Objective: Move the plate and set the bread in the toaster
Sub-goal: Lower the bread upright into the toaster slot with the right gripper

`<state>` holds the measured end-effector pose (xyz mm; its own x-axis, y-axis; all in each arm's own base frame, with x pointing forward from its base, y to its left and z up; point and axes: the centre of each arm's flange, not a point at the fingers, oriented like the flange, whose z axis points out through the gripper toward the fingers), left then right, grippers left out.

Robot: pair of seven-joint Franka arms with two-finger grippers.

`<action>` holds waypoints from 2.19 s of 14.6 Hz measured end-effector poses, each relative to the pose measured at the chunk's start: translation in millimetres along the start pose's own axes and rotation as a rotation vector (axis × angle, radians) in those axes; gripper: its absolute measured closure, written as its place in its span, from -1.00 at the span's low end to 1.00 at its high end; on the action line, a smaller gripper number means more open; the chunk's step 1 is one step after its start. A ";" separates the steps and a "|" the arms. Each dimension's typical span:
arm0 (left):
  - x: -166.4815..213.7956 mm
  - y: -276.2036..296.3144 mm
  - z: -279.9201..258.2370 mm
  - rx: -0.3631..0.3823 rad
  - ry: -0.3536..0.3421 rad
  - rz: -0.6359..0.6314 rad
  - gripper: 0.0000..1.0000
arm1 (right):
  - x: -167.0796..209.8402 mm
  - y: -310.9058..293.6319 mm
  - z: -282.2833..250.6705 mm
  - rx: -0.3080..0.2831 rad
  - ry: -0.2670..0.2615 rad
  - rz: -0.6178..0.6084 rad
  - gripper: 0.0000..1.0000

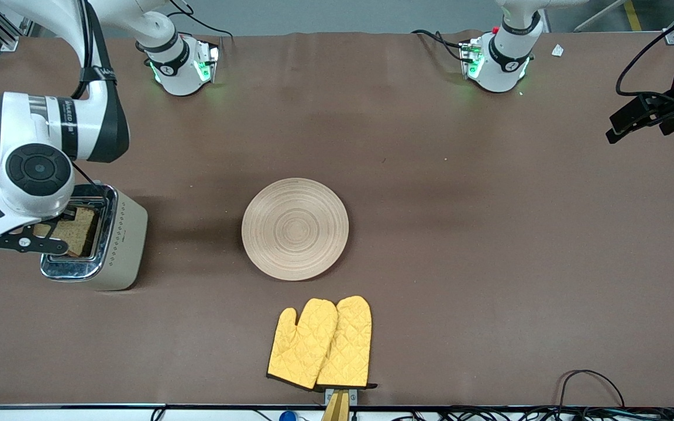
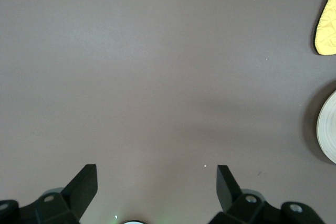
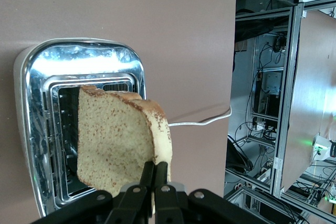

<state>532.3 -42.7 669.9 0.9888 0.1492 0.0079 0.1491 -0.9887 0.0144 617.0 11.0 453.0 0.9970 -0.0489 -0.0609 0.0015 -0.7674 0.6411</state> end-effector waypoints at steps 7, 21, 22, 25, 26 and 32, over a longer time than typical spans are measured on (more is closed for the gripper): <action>2.4 -10.9 -0.2 0.000 0.000 -0.021 -1.00 | -4.0 -12.2 -4.6 -0.003 -0.003 -0.025 0.92; 2.8 -10.5 -0.6 -0.003 0.004 -0.021 -1.00 | -18.9 -42.8 -7.3 0.002 0.002 -0.091 0.92; 2.8 -10.4 -0.6 -0.003 0.004 -0.020 -1.00 | -20.6 -42.5 -9.1 0.003 0.000 -0.092 0.92; 2.8 -10.2 -0.6 -0.003 0.004 -0.020 -1.00 | -24.7 -45.3 -7.1 0.003 -0.009 -0.100 0.92; 2.8 -10.2 -0.6 -0.003 0.004 -0.020 -1.00 | -25.8 -47.0 -4.7 0.002 -0.014 -0.104 0.92; 2.8 -10.7 -0.6 -0.003 0.005 -0.021 -1.00 | -33.1 -46.2 -0.3 0.006 -0.032 -0.110 0.92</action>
<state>533.5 -31.7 670.4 0.9854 0.1699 0.0121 0.1696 -0.9854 0.0172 584.0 48.2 425.7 0.9877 0.0153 -0.1554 0.1103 -0.7728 0.6250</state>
